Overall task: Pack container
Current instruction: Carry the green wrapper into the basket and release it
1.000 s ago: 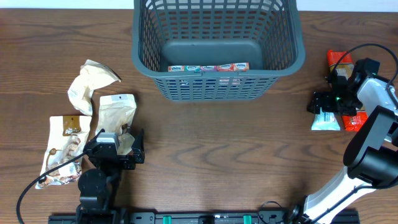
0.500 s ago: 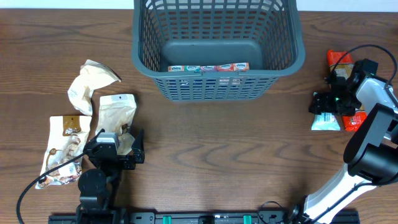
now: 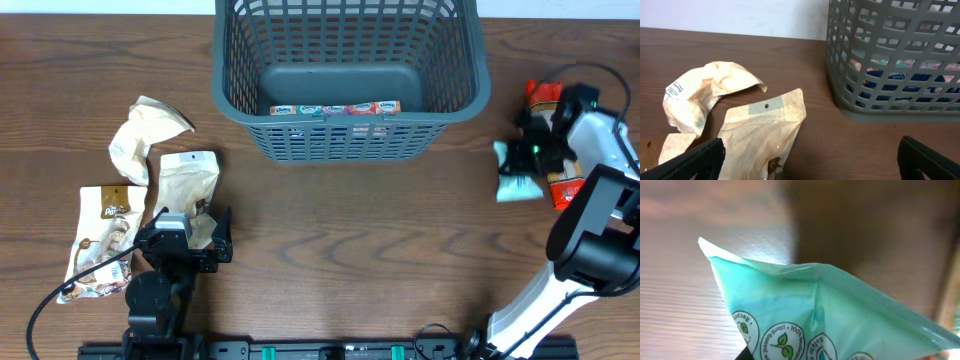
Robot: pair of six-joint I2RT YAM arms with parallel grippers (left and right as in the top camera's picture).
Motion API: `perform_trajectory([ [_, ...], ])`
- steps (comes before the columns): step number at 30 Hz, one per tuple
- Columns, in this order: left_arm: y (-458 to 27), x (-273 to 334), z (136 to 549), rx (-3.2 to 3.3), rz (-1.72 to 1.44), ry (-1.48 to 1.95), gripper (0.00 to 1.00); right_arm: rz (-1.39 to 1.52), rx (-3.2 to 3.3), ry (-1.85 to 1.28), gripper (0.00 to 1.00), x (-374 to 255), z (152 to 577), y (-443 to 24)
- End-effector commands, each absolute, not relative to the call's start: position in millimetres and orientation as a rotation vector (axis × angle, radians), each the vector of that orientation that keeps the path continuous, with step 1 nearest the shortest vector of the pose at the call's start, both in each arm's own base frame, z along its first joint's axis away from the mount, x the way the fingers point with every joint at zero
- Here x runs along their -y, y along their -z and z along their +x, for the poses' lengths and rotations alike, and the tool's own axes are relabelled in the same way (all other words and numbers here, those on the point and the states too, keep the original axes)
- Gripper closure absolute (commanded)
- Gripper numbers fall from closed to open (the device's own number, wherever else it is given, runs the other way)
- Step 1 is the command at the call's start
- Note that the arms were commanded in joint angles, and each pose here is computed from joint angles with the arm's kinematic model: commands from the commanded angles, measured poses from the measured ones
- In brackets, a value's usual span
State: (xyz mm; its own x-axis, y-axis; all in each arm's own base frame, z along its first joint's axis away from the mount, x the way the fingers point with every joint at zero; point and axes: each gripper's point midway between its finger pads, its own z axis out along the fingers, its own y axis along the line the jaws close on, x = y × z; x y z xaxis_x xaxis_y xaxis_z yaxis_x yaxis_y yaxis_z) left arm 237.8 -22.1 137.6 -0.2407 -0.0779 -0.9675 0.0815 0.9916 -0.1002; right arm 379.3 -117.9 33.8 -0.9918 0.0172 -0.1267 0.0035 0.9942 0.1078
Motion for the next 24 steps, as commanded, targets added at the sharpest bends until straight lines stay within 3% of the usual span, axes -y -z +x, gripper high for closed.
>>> perform_trajectory([
  [1,-123.6,23.9,237.1,-1.842,0.011,0.155,0.01,-0.028,-2.756,-0.106,0.99,111.1,438.6,-129.5],
  [4,-123.6,23.9,237.1,-1.842,0.011,0.155,0.01,-0.01,-2.528,-0.027,0.99,109.9,469.3,-231.3],
  [9,-123.6,23.9,237.1,-1.842,0.01,0.155,0.01,-0.053,-2.205,0.047,0.99,92.4,480.4,-367.5],
  [12,-123.6,23.9,237.1,-1.842,0.01,0.155,0.01,-0.29,-2.083,0.046,0.99,50.4,472.9,-414.4],
  [15,-123.6,24.0,237.1,-1.842,0.011,0.155,0.01,-0.699,-1.952,0.005,0.99,-19.0,456.3,-432.0],
  [18,-123.6,23.9,237.1,-1.842,0.01,0.155,0.01,-1.126,-1.806,0.025,0.99,-83.1,436.2,-420.6],
  [24,-123.6,23.9,237.1,-1.842,0.01,0.155,0.02,-1.532,-1.739,0.195,0.99,-149.1,432.6,-370.8],
])
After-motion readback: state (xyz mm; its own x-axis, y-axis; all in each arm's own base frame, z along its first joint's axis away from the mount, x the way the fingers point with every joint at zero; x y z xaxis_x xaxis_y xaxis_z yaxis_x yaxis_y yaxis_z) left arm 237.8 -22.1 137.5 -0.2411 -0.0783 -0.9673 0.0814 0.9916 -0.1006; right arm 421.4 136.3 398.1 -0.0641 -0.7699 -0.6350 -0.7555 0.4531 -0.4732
